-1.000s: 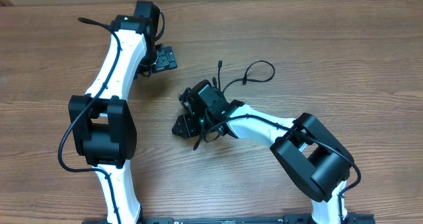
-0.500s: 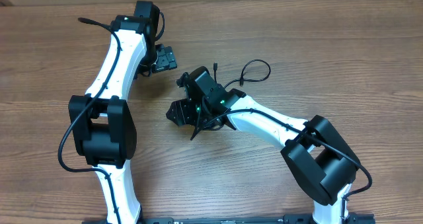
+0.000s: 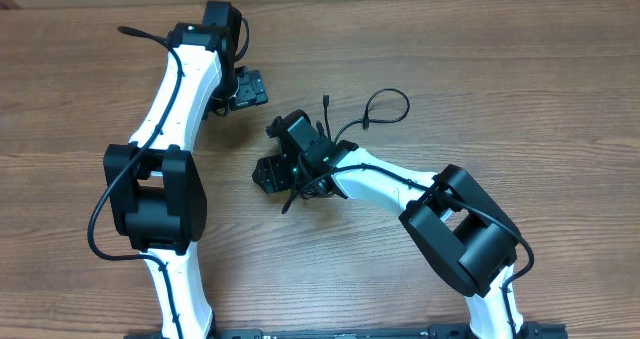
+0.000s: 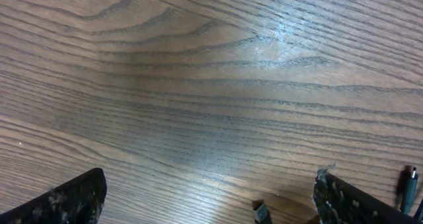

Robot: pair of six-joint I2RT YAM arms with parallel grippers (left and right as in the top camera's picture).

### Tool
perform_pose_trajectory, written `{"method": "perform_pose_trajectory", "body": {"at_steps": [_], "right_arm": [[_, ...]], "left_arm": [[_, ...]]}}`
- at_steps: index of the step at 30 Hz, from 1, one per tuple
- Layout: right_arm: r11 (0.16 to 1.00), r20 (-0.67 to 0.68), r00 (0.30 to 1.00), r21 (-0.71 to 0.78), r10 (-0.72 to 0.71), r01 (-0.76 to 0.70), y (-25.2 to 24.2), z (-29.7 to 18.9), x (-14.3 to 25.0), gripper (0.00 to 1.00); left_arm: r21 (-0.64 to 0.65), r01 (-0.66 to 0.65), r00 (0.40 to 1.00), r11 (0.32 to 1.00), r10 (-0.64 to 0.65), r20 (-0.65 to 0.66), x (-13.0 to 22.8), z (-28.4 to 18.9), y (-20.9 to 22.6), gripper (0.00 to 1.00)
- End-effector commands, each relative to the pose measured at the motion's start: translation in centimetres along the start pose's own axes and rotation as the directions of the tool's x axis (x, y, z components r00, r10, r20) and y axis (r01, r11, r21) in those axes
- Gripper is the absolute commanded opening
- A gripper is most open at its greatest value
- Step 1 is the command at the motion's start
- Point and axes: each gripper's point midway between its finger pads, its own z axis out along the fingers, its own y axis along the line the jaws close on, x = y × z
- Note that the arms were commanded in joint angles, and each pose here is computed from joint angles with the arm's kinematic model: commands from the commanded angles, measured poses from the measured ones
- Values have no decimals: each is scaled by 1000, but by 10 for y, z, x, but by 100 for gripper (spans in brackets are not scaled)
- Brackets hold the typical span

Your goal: Untangle cables

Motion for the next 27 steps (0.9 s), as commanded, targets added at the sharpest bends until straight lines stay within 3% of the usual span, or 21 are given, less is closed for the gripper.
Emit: {"method": "perform_pose_trajectory", "body": {"at_steps": [1,7,13,22,27], "right_arm": [[999,-75,997,-33,13,-16,3,6,17,67],[981,-225,974,-184,26,-68,27,-3,43,63],[956,-234,972,-275,34,-99,43,-23,17,59],[973,-187,982,-221,23,-65,32,-50,-23,59],[981,-230,965,-115,127,-157,-7,-62,-22,45]], "left_arm": [[14,7,1000,1000,-7,5,2,-5,-4,100],[14,7,1000,1000,-7,5,2,-5,-4,100],[14,7,1000,1000,-7,5,2,-5,-4,100],[14,7,1000,1000,-7,4,2,-5,-4,100],[50,-11,998,999,14,-56,15,-6,-9,100]]}}
